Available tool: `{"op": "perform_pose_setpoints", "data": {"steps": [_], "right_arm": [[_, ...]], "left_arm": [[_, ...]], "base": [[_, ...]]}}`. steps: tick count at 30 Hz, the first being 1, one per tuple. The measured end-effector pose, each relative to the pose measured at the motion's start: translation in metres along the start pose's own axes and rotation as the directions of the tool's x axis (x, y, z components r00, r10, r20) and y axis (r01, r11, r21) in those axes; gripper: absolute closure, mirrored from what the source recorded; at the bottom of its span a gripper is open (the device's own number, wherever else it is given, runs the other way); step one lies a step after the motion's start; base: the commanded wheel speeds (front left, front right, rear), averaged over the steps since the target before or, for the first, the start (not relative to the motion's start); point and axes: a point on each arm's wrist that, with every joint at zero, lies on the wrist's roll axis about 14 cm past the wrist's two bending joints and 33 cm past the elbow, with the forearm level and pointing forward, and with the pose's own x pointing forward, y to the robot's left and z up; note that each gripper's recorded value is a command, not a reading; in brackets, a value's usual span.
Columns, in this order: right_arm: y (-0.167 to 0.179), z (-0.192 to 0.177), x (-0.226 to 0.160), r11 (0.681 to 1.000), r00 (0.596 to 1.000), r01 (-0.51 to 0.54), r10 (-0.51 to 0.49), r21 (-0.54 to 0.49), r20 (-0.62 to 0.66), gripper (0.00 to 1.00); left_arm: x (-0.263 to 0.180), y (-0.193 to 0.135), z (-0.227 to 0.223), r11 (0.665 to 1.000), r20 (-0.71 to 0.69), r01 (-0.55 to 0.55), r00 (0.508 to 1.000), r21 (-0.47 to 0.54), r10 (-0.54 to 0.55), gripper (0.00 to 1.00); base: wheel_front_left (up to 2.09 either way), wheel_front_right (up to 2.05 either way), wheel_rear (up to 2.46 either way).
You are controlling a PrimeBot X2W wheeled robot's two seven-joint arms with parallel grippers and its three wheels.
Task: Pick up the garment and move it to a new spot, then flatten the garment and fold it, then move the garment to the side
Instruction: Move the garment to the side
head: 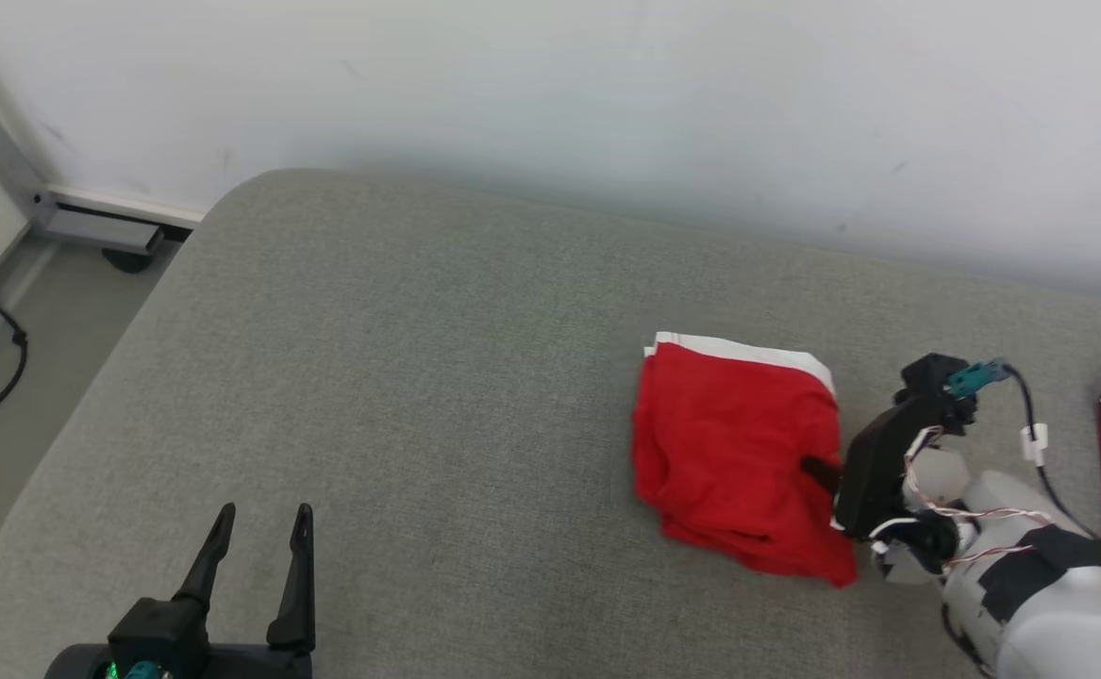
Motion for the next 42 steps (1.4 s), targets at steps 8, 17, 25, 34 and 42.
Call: {"op": "perform_pose_setpoints", "data": {"steps": [8,17,25,34,42], "right_arm": [[-0.049,0.021,-0.036,0.992,0.994,0.109,-0.111,-0.063,-0.02,1.0],[-0.109,0.04,-0.094,0.964,0.965,0.245,-0.253,-0.106,-0.065,1.0],[-0.142,0.072,-0.136,0.931,0.935,0.345,-0.352,-0.12,-0.043,1.0],[-0.164,0.104,-0.164,0.882,0.893,0.435,-0.448,-0.181,-0.041,1.0],[-0.185,0.114,-0.179,0.841,0.85,0.506,-0.523,-0.19,-0.055,1.0]], "left_arm": [[0.004,-0.016,0.0,0.999,0.004,0.05,0.999,-0.004,-0.05,0.0],[0.014,-0.04,0.0,0.993,0.008,0.121,0.993,-0.011,-0.121,0.0],[0.022,-0.061,-0.002,0.983,0.002,0.183,0.983,-0.015,-0.183,0.0],[0.024,-0.063,-0.008,0.981,-0.015,0.192,0.981,-0.018,-0.192,0.0],[0.028,-0.063,-0.011,0.982,-0.025,0.189,0.981,-0.02,-0.19,0.0]], "base": [[0.0,0.0,0.0],[0.0,0.0,0.0],[0.0,0.0,0.0],[0.0,0.0,0.0],[0.0,0.0,0.0]]}}
